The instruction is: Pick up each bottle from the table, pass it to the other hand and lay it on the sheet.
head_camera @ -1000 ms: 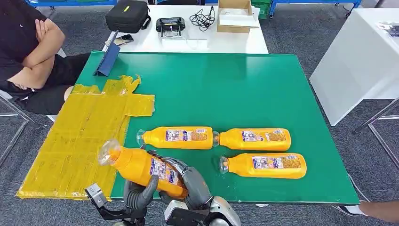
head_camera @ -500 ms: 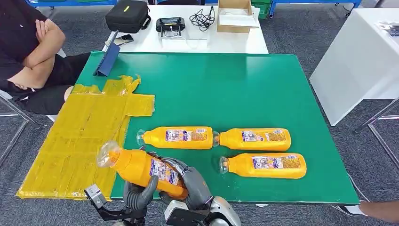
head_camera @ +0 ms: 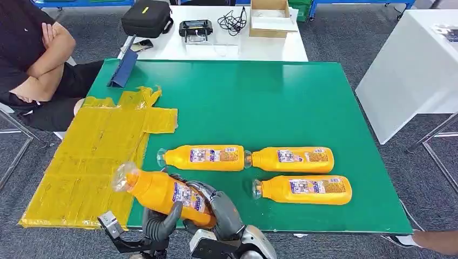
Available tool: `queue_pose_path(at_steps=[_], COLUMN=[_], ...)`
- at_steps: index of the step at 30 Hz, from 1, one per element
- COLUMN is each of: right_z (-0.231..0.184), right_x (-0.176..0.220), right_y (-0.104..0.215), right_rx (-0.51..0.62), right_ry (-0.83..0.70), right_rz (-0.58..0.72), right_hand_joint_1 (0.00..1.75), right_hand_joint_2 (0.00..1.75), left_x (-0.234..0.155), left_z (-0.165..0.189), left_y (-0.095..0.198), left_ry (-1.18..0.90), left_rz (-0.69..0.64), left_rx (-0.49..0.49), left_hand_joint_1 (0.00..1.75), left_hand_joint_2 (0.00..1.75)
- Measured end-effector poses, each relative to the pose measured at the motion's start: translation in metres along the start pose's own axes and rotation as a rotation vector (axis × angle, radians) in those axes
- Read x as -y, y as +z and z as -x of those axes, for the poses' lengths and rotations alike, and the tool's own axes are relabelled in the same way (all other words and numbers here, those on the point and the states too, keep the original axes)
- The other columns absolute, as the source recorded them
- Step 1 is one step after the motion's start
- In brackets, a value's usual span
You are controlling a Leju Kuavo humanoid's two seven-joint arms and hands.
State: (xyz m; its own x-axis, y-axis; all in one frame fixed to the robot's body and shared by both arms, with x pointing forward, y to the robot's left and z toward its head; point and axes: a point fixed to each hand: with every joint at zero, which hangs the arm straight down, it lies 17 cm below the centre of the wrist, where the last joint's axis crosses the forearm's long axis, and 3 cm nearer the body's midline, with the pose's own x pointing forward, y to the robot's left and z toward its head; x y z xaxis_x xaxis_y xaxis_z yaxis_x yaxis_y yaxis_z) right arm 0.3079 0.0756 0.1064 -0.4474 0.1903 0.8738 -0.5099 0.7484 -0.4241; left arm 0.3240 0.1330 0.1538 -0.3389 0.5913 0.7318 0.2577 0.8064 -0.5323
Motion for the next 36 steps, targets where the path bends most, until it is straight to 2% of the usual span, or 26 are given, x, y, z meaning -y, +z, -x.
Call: queue_pose_path(at_steps=[3, 6, 7, 10, 14, 15, 22, 26, 28, 30, 36], right_z=[-0.004, -0.014, -0.021, -0.036, -0.046, -0.049, -0.056, -0.056, -0.06, -0.066, -0.064], right_x=[0.02, 0.049, 0.059, 0.092, 0.12, 0.123, 0.135, 0.135, 0.133, 0.135, 0.138], right_y=[0.005, 0.012, 0.016, 0.034, 0.048, 0.051, 0.062, 0.06, 0.055, 0.045, 0.024], right_rx=[0.007, 0.029, 0.049, 0.085, 0.107, 0.114, 0.124, 0.129, 0.154, 0.192, 0.239], right_ry=[0.024, 0.035, 0.036, 0.02, 0.03, 0.035, 0.046, 0.033, 0.011, -0.003, -0.011], right_rz=[0.089, 0.194, 0.231, 0.333, 0.384, 0.392, 0.429, 0.413, 0.382, 0.353, 0.299], right_hand_joint_1=[0.0, 0.0, 0.0, 0.0, 0.0, 0.0, 0.0, 0.0, 0.0, 0.0, 0.0], right_hand_joint_2=[1.75, 1.75, 0.0, 0.0, 0.0, 1.75, 1.75, 1.75, 1.75, 1.75, 1.75], left_x=[0.002, -0.001, 0.0, 0.0, 0.018, 0.023, 0.058, 0.072, 0.069, 0.05, -0.064], left_z=[-0.004, -0.026, -0.034, -0.065, -0.092, -0.098, -0.123, -0.121, -0.108, -0.091, -0.05], left_y=[-0.003, -0.011, -0.014, -0.02, -0.02, -0.02, -0.015, -0.012, -0.02, -0.035, -0.083], left_ry=[-0.168, -0.325, -0.38, -0.653, -0.706, -0.716, -0.8, -0.937, -0.997, -1.155, -1.571], left_rz=[-0.005, -0.046, -0.053, -0.083, -0.063, -0.059, -0.021, 0.042, 0.085, 0.096, 0.045], left_rx=[0.004, 0.065, 0.088, 0.192, 0.278, 0.3, 0.427, 0.48, 0.457, 0.444, 0.327], left_hand_joint_1=[1.75, 1.75, 1.75, 1.75, 1.75, 1.75, 1.75, 1.75, 1.75, 1.75, 1.75], left_hand_joint_2=[1.75, 1.75, 1.75, 1.75, 1.75, 1.75, 1.75, 1.75, 1.75, 1.75, 1.75])
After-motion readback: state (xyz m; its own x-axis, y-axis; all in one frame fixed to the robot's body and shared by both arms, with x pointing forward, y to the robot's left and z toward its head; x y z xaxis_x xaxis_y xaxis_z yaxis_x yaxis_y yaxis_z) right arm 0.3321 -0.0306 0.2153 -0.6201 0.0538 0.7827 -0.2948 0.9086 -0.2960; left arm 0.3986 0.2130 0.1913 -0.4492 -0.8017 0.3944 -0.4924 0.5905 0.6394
